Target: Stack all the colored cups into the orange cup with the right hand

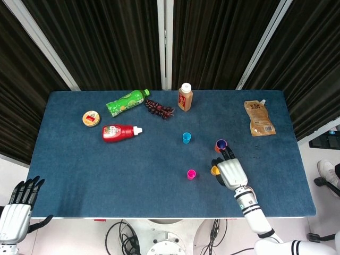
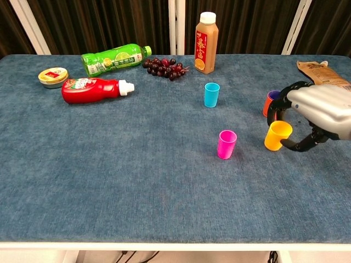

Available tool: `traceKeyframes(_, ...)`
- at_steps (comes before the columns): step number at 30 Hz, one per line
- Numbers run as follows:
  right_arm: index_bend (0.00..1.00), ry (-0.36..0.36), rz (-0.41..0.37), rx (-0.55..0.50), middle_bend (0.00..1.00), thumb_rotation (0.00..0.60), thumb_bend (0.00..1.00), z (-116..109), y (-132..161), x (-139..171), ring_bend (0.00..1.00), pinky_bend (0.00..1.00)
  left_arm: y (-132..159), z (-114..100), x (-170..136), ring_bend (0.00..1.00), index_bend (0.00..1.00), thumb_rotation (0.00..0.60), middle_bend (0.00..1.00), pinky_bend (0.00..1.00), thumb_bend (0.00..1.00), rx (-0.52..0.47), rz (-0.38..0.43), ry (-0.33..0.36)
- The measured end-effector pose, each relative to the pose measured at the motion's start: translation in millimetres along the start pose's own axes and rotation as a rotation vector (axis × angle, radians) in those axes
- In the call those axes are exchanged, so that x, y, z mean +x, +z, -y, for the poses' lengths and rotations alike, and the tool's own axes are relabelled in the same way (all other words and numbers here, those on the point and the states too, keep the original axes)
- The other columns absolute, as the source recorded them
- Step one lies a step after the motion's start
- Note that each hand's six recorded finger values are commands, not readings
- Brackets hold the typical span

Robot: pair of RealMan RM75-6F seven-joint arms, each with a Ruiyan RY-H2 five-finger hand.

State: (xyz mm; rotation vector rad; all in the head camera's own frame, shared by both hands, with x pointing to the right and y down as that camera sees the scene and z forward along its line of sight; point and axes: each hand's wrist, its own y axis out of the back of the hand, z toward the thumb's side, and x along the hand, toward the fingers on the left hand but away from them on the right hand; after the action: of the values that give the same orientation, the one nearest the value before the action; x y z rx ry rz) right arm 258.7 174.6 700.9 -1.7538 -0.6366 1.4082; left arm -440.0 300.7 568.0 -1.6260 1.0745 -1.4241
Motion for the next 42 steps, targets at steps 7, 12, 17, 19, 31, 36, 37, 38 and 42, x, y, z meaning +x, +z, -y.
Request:
traceKeyframes(7,0.49,-0.106,0.041,-0.069,0.47,0.600,0.33,-37.8,-17.4,-4.1,0.13,0.00,-0.4,2.3,0.2,0.00,0.01,0.600,0.00,0.00,0.06,-0.004,-0.001,-0.004)
traceKeyframes(12,0.50,-0.185,0.082,-0.108,0.47,0.600,0.33,-70.8,-31.3,-14.8,0.13,0.00,0.4,3.2,1.0,0.00,0.01,0.600,0.00,0.00,0.06,-0.005,0.003,-0.004)
traceKeyframes(17,0.50,-0.177,0.136,-0.086,0.47,0.600,0.33,-73.2,-42.8,-32.1,0.13,0.00,-0.5,2.9,0.7,0.00,0.01,0.600,0.00,0.00,0.06,-0.004,0.003,-0.005)
traceKeyframes(19,0.50,-0.163,0.152,-0.081,0.47,0.600,0.33,-69.0,-44.9,-38.9,0.13,0.00,-1.7,2.7,0.4,0.00,0.01,0.600,0.00,0.00,0.06,-0.006,-0.001,-0.005)
traceKeyframes(31,0.50,-0.129,0.177,-0.060,0.47,0.600,0.33,-46.4,-35.8,-62.2,0.14,0.00,-5.9,3.6,2.8,0.00,0.01,0.600,0.00,0.00,0.06,-0.009,-0.005,-0.012)
traceKeyframes(36,0.48,-0.115,0.184,-0.059,0.47,0.600,0.32,-41.2,-37.4,-66.9,0.13,0.00,-8.1,4.4,1.7,0.00,0.01,0.600,0.00,0.00,0.06,-0.008,-0.015,-0.017)
traceKeyframes(37,0.47,-0.109,0.185,-0.059,0.46,0.600,0.31,-39.7,-37.6,-67.2,0.13,0.00,-8.5,4.7,1.5,0.00,0.01,0.600,0.00,0.00,0.06,-0.009,-0.016,-0.017)
traceKeyframes(38,0.42,-0.100,0.186,-0.060,0.43,0.600,0.30,-37.7,-37.8,-67.3,0.11,0.00,-8.7,5.1,1.5,0.00,0.01,0.600,0.00,0.00,0.06,-0.009,-0.018,-0.018)
traceKeyframes(42,0.13,-0.087,0.181,-0.080,0.23,0.600,0.24,-36.4,-38.4,-67.1,0.00,0.00,-8.6,6.0,2.3,0.00,0.01,0.600,0.00,0.00,0.06,-0.008,-0.016,-0.021)
